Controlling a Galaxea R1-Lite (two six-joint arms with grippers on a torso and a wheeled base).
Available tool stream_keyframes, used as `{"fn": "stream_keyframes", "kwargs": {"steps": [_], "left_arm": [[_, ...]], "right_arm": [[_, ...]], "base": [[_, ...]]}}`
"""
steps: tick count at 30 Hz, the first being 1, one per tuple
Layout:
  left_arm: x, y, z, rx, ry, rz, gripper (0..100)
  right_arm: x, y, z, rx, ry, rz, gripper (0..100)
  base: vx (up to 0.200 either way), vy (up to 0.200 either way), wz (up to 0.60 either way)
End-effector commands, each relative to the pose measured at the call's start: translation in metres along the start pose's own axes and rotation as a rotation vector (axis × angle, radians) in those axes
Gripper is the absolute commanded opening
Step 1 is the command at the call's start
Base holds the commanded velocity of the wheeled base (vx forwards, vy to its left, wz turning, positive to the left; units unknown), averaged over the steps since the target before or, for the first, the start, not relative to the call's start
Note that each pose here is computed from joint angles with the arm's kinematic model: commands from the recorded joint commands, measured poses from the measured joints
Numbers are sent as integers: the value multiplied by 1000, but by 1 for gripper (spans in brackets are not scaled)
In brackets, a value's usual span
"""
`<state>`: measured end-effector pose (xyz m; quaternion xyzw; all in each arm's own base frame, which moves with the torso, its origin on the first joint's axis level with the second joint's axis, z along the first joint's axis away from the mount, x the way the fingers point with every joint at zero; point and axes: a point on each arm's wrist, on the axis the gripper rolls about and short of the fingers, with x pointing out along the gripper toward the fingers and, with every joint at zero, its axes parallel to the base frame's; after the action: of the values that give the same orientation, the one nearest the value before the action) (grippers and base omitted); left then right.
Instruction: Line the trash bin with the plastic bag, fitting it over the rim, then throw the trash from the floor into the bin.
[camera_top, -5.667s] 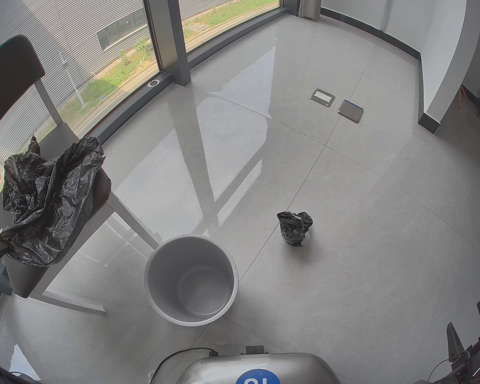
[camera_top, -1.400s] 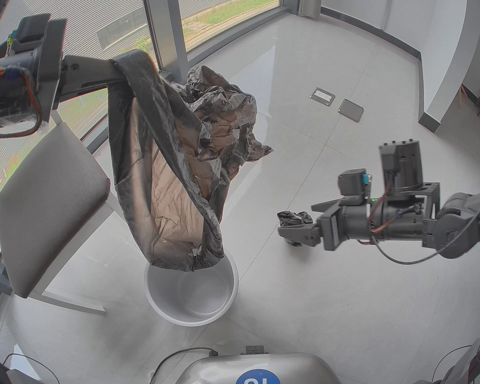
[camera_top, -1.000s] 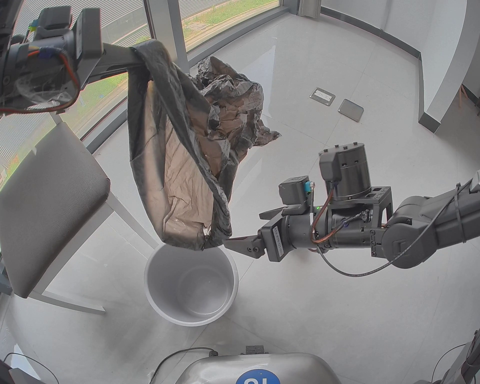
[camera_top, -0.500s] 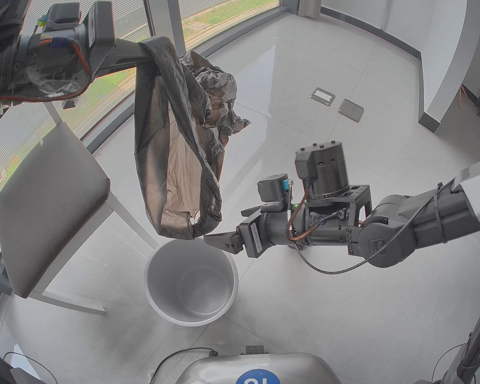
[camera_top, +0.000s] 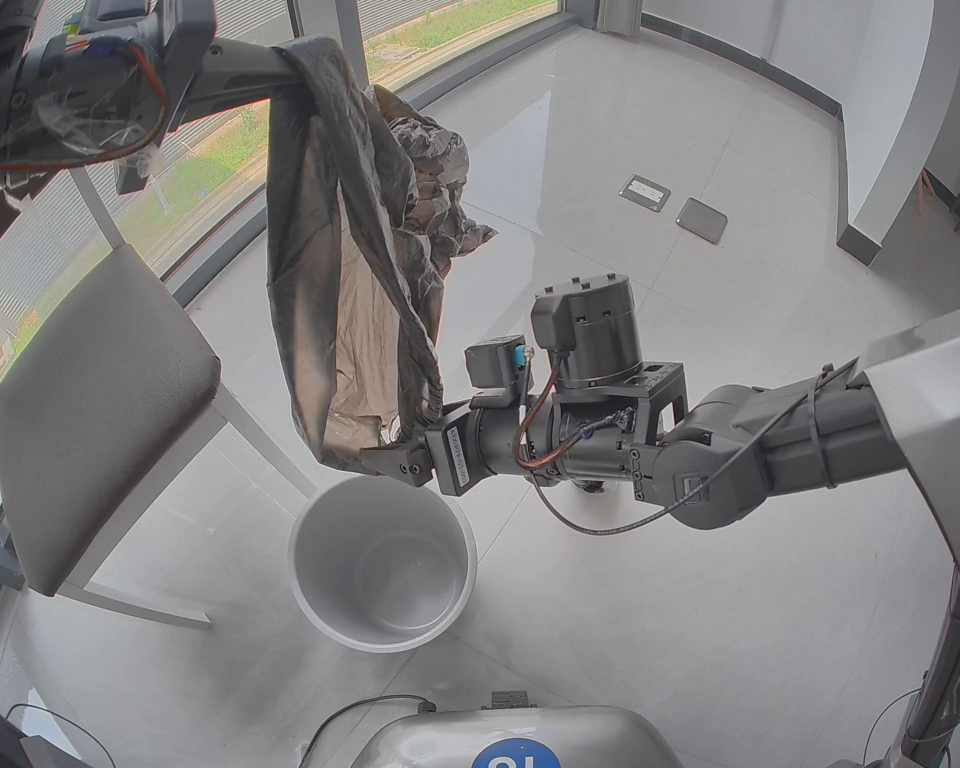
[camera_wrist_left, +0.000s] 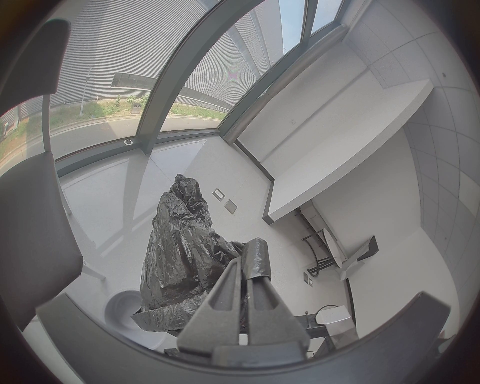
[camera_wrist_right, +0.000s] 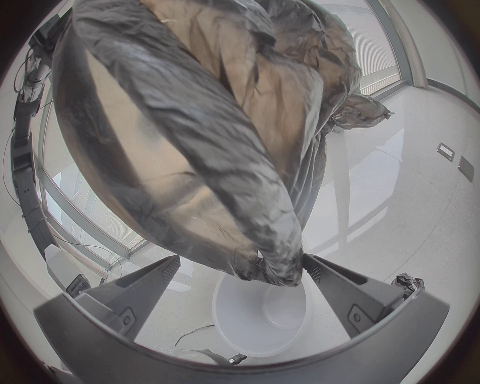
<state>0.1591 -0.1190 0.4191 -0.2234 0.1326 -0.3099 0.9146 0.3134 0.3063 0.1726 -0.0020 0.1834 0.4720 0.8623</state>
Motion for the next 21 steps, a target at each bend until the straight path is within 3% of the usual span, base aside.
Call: {"fn": "stream_keyframes", "kwargs": {"steps": [1,13,14,21], "left_arm": [[-3,-2,2,-9,-11,-12,0],[-3,-3,3,-14,-12,-14,0],[-4,-3,3,-13,-14,-16,0],[-4,-3,4,-13,-19,-20,0]], "right_arm": [[1,-6,-2,1,5,-12,100],[-2,-26,2,-4,-14,-54,100],[-2,-29,1,-8,-14,-60,0],[-6,-40,2,-19,-18,-83,0]], "base": [[0,0,0],[0,0,0],[0,0,0],[0,0,0]]}}
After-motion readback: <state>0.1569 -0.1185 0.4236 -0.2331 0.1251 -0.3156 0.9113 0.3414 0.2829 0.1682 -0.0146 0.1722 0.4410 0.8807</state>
